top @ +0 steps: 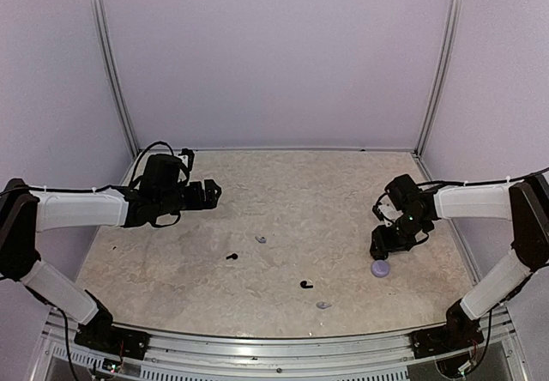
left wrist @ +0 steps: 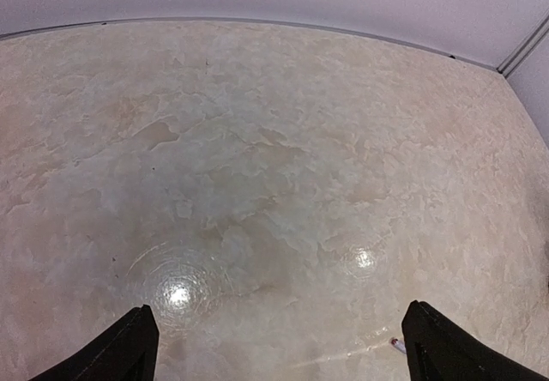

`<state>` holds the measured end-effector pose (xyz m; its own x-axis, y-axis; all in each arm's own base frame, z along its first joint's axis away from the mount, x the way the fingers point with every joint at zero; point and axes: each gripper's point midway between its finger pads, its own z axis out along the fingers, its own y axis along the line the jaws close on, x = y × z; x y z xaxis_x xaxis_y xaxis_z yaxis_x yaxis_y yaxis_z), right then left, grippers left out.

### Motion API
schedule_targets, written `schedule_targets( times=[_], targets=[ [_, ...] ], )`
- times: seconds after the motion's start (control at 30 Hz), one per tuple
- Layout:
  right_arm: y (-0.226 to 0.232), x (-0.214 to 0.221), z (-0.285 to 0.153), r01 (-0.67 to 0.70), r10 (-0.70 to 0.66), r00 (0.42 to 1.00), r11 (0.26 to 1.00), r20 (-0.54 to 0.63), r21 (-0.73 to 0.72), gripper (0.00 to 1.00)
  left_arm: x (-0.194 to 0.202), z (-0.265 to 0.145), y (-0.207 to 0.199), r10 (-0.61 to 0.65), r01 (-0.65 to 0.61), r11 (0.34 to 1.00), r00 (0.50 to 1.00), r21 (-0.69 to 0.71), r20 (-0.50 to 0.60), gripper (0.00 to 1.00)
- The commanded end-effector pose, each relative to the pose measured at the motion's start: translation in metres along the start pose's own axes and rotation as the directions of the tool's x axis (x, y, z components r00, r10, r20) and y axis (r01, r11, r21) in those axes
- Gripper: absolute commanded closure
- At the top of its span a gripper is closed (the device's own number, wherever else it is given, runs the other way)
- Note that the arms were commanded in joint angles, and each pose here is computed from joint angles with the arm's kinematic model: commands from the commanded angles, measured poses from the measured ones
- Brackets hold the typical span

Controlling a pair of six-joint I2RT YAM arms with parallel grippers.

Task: Insert the wireless bluetooth earbuds into the charging case
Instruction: Move the charging case to the center of the board, then pick up the charging case from the center of the board.

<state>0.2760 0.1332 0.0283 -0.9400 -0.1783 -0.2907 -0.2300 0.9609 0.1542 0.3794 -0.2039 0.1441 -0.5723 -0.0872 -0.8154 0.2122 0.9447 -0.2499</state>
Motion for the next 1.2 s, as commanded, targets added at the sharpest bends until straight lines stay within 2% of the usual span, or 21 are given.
schedule_targets(
  times=[0.0, 0.3, 0.6, 0.77, 1.03, 1.17],
  targets=[
    [0.014, -0.006, 0.004, 0.055, -0.056, 0.998, 0.998, -0.021, -0.024, 0.48, -0.011, 0.0, -0.006, 0.008, -0.008, 1.0, 0.999, 0.015, 0.033, 0.01],
    [0.036, -0.033, 0.013, 0.185, -0.185, 0.983, 0.983, 0.002, -0.021, 0.58, -0.01, -0.004, -0.007, -0.01, 0.008, 0.999, 0.999, 0.034, 0.043, 0.01],
    [0.135, -0.096, 0.043, 0.412, -0.405, 0.91, 0.904, 0.084, -0.113, 0.6, -0.003, -0.003, -0.016, -0.039, 0.037, 0.992, 0.999, 0.118, 0.012, 0.01],
    [0.173, -0.108, 0.053, 0.49, -0.479, 0.871, 0.862, 0.107, -0.13, 0.56, -0.001, -0.008, -0.027, -0.051, 0.05, 0.982, 0.999, 0.182, 0.002, 0.01],
    [0.174, -0.103, 0.052, 0.511, -0.496, 0.858, 0.851, 0.13, -0.12, 0.33, 0.004, -0.009, -0.039, -0.028, 0.029, 0.975, 1.0, 0.222, -0.01, 0.01],
    [0.176, -0.099, 0.049, 0.523, -0.503, 0.85, 0.841, 0.156, -0.14, 0.33, 0.006, -0.009, -0.051, -0.015, 0.017, 0.964, 1.0, 0.266, -0.011, 0.01]
  ],
)
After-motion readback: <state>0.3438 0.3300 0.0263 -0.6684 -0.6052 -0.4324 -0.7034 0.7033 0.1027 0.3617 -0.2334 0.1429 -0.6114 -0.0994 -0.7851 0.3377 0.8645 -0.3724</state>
